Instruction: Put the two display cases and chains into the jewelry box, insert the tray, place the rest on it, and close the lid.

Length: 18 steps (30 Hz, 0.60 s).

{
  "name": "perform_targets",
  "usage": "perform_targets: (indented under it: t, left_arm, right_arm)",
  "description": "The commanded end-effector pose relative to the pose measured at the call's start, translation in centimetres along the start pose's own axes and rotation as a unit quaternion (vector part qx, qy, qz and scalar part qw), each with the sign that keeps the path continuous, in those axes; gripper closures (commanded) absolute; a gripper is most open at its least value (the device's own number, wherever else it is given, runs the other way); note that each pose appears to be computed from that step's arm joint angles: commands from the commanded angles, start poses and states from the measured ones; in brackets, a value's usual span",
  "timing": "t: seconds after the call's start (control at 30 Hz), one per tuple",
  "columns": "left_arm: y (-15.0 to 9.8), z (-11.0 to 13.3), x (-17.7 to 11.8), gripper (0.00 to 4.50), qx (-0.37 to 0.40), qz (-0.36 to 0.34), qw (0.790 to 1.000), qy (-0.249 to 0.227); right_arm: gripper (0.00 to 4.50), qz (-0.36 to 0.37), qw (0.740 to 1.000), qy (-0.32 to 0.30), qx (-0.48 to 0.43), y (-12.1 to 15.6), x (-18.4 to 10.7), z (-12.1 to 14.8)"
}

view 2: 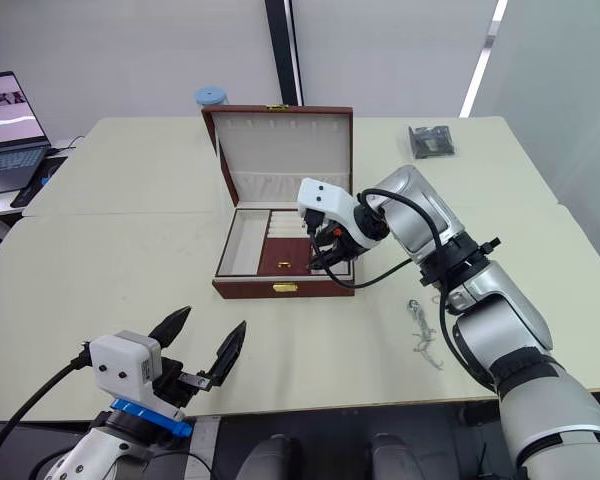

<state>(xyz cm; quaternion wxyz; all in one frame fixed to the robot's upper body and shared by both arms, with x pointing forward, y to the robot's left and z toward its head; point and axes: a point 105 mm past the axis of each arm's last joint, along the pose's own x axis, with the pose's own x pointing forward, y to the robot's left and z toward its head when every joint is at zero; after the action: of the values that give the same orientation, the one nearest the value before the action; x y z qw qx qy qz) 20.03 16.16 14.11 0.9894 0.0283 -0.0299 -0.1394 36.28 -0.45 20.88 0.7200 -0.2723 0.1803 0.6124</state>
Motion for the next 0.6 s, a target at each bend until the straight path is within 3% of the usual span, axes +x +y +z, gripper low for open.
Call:
perform_targets:
  t: [0.03,0.1,0.2,0.4,0.6]
  left_arm:
    - [0.0,0.8,0.1,0.00,0.006,-0.009,1.000,-0.017]
    - [-0.1,0.8,0.2,0.00,0.008,-0.018,1.000,-0.017]
    - [-0.1,0.9,0.4,0.00,0.010,-0.027,0.999,-0.017]
    - [-0.1,1.6,1.3,0.00,0.016,-0.045,0.999,-0.022]
    - [0.0,2.5,2.6,0.00,0.024,-0.059,0.998,-0.030]
  right_arm:
    - [0.62,-0.017,0.996,-0.092,-0.004,-0.4,-0.7,2.3]
    - [0.01,-0.022,0.986,-0.168,0.005,-0.2,-0.7,2.8]
    - [0.14,-0.049,0.977,-0.206,0.020,-0.6,-0.2,2.3]
    - [2.09,-0.106,0.967,-0.228,0.034,-2.1,1.6,0.7]
    - [3.73,-0.127,0.973,-0.186,0.040,-2.4,4.0,-2.2]
